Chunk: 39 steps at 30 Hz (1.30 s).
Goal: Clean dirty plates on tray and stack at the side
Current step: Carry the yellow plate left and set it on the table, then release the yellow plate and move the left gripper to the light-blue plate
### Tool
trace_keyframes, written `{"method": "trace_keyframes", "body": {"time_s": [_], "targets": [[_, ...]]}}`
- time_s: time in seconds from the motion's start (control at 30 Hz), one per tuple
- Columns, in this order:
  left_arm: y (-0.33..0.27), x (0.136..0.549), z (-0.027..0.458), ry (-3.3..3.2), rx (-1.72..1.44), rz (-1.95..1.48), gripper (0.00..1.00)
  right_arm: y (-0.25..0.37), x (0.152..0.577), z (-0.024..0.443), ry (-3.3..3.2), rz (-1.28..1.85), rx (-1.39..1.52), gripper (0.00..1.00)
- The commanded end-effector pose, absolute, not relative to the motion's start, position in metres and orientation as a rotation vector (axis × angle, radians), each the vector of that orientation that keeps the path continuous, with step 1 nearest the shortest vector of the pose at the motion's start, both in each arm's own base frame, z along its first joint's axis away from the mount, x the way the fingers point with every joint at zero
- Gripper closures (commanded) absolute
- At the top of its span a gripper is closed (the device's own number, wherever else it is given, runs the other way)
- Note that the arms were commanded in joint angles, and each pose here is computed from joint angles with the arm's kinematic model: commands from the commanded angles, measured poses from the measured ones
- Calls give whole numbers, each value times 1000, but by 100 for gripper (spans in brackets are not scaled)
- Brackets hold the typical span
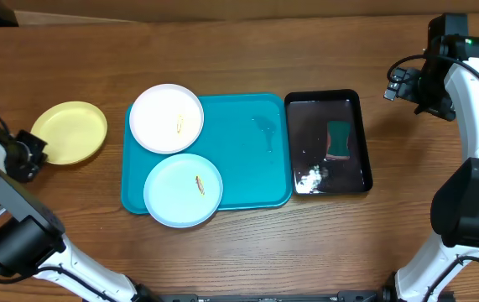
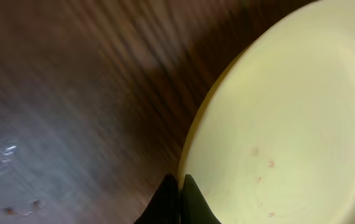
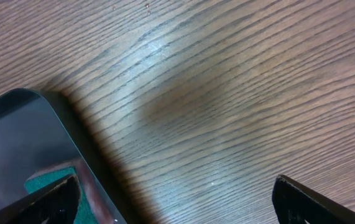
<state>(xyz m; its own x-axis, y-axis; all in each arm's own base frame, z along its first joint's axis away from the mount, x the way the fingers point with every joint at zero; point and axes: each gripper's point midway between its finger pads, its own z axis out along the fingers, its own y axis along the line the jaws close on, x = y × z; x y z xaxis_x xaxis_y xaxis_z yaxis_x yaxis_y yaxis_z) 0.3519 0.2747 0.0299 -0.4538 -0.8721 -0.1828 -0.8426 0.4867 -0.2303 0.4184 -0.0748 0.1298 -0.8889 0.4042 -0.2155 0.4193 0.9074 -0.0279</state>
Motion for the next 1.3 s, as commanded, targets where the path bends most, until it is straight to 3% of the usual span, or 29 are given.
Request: {"method": "trace_keyframes", "body": {"time_s": [0.0, 0.1, 0.13, 0.17, 0.2, 0.23, 0.3, 0.5, 0.73, 1.03, 1.27], "targets": [[255, 363, 19, 2493, -1373, -183, 96, -74, 420, 132, 2854, -110, 630, 0], [248, 368, 17, 2506, -1334, -182, 94, -74, 420, 132, 2854, -110, 630, 0], [243, 372, 17, 2512, -1316, -192, 72, -74, 420, 132, 2854, -110, 630, 0], [238, 375, 18, 2518, -1308, -223, 36, -74, 420, 132, 2854, -110, 630, 0], [231, 378, 21, 2518, -1298, -286, 6, -74, 420, 132, 2854, -110, 630, 0], [223, 383, 27, 2513, -1286, -359, 0, -74, 420, 132, 2854, -110, 630, 0], [213, 391, 44, 2508, -1258, -479, 0, -74, 420, 132, 2854, -110, 630, 0], [190, 394, 115, 2587, -1195, -519, 14, -74, 420, 132, 2854, -110, 630, 0], [97, 353, 170, 2825, -956, -489, 11, -74, 420, 132, 2854, -110, 630, 0], [33, 272, 172, 3024, -745, -122, 11, -74, 420, 132, 2854, -110, 630, 0], [31, 234, 128, 3037, -806, -29, 13, -74, 420, 132, 2854, -110, 630, 0]]}}
